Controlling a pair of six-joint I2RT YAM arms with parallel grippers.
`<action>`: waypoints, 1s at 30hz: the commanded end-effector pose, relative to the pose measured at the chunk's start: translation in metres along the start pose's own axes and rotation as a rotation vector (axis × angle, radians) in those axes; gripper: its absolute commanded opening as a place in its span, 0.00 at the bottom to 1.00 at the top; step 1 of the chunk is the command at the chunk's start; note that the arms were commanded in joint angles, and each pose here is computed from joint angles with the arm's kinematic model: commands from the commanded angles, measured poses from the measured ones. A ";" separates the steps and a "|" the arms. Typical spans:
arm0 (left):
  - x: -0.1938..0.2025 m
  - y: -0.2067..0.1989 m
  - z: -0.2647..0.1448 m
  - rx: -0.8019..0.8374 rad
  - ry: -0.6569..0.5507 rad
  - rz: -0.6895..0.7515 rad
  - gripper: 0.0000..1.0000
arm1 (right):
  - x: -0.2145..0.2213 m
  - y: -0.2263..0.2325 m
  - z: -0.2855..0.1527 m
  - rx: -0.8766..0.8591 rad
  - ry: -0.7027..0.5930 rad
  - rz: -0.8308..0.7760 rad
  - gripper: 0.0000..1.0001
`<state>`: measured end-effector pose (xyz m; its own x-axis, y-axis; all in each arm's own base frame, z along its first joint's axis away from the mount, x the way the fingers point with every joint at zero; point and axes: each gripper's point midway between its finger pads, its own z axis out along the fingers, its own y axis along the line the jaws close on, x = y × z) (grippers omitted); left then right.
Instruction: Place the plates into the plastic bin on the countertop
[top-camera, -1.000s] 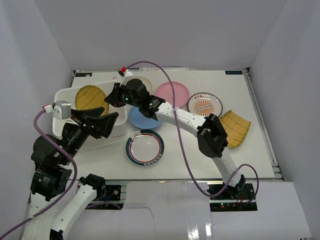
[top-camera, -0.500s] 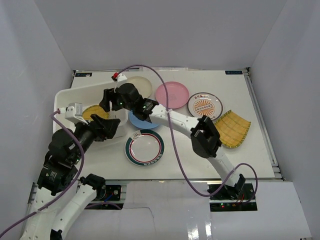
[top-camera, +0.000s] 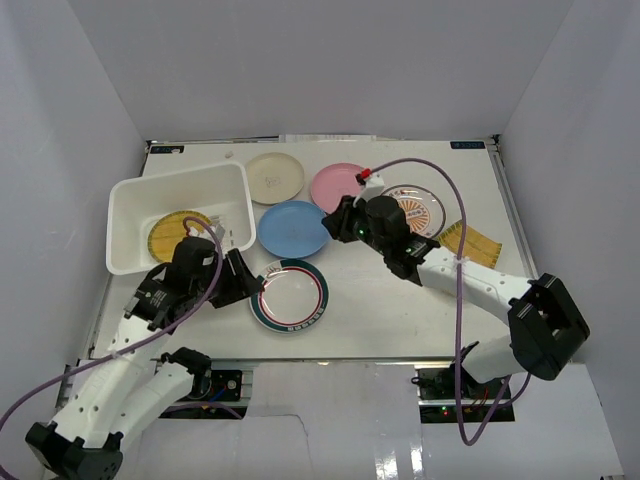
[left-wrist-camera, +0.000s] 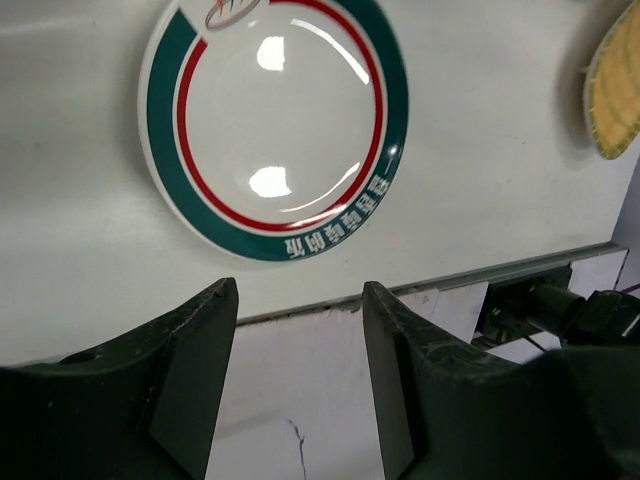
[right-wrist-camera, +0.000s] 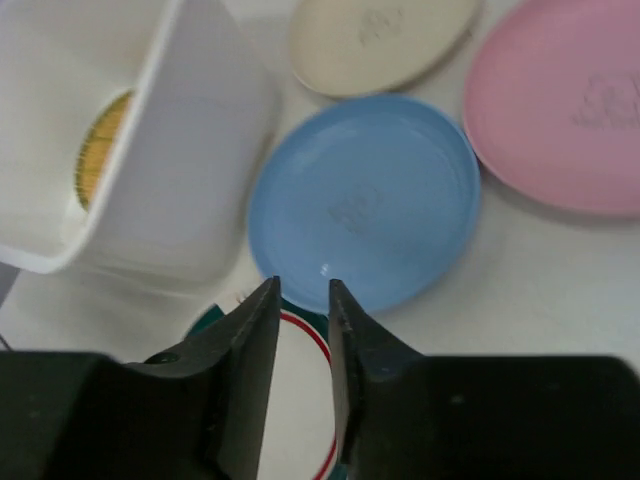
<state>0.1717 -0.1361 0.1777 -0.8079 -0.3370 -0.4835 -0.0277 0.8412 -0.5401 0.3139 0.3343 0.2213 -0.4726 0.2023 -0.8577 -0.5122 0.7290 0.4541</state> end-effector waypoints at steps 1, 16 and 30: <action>0.031 0.012 0.008 -0.056 0.133 -0.070 0.63 | 0.025 -0.029 -0.012 0.064 0.017 0.025 0.37; 0.079 0.069 0.079 -0.197 0.097 -0.372 0.83 | 0.080 -0.073 0.005 0.037 0.124 0.242 0.81; 0.079 0.114 0.113 -0.315 -0.044 -0.391 0.65 | 0.109 -0.101 0.072 0.139 0.155 0.371 0.73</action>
<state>0.1818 -0.1367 0.0295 -0.6972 -0.6581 -0.2843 -0.4447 0.7081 -0.5485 0.3438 0.3172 0.0450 -0.7573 0.2959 -0.5821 -0.1904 0.7526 0.6303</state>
